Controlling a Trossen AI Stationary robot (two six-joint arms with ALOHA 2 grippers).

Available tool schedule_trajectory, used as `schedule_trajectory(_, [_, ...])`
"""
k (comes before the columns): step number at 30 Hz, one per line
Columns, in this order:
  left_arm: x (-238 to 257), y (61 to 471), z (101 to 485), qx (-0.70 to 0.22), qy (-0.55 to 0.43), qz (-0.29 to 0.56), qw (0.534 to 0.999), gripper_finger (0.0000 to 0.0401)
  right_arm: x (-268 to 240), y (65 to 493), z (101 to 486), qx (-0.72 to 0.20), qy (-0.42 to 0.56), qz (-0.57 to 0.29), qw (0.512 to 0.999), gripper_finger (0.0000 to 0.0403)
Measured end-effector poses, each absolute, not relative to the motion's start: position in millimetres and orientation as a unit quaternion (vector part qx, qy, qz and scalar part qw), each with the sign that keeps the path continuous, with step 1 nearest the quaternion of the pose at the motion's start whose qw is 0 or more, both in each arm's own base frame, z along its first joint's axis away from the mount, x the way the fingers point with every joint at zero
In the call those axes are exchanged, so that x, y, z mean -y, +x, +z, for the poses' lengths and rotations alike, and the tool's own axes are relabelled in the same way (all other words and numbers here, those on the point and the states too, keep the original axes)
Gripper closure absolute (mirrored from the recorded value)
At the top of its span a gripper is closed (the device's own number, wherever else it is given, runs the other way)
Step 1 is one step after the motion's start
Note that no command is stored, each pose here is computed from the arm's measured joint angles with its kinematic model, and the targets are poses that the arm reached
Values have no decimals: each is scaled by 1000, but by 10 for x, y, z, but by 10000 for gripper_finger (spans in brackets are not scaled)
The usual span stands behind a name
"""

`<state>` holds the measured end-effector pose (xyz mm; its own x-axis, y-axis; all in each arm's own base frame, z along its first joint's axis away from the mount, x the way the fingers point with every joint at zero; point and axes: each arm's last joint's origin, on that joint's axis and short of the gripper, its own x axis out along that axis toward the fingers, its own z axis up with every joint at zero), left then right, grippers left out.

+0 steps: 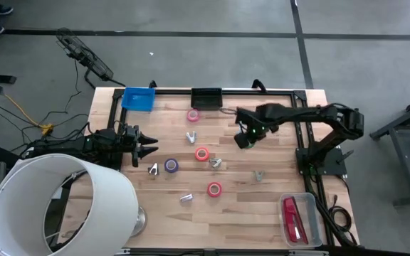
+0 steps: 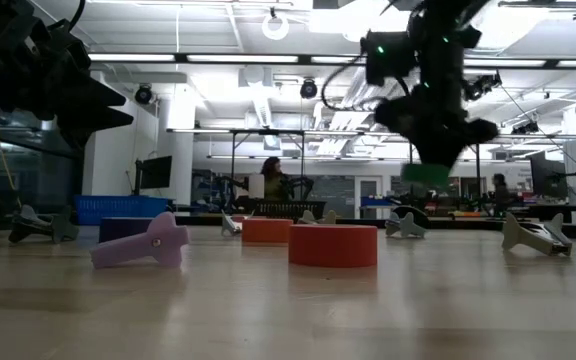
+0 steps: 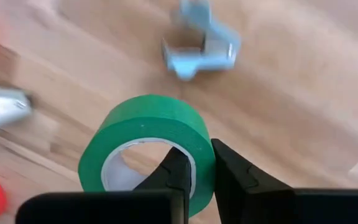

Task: Pick and place Stapler, Stapler remover, tape
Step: Put the green tape into the black bin

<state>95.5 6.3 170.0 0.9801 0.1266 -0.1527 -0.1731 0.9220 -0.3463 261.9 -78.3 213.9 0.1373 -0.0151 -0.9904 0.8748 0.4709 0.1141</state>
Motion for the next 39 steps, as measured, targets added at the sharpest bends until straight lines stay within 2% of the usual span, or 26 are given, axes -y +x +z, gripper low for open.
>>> schedule_trajectory(7, [-63,955,1701,-64,-182,76,978,224,1124,2763,2550,-521,328,-330,716,370])
schedule_trajectory(17, [-63,955,1701,-64,-182,76,978,224,1812,3190,2704,-529,204,-284,773,370])
schedule_trajectory(29, [-63,955,1701,-64,-182,77,978,224,2619,3563,2615,-537,75,-237,806,370])
schedule_trajectory(39, [-63,955,1701,-64,-182,77,978,224,2888,3702,2363,-495,125,-260,820,370])
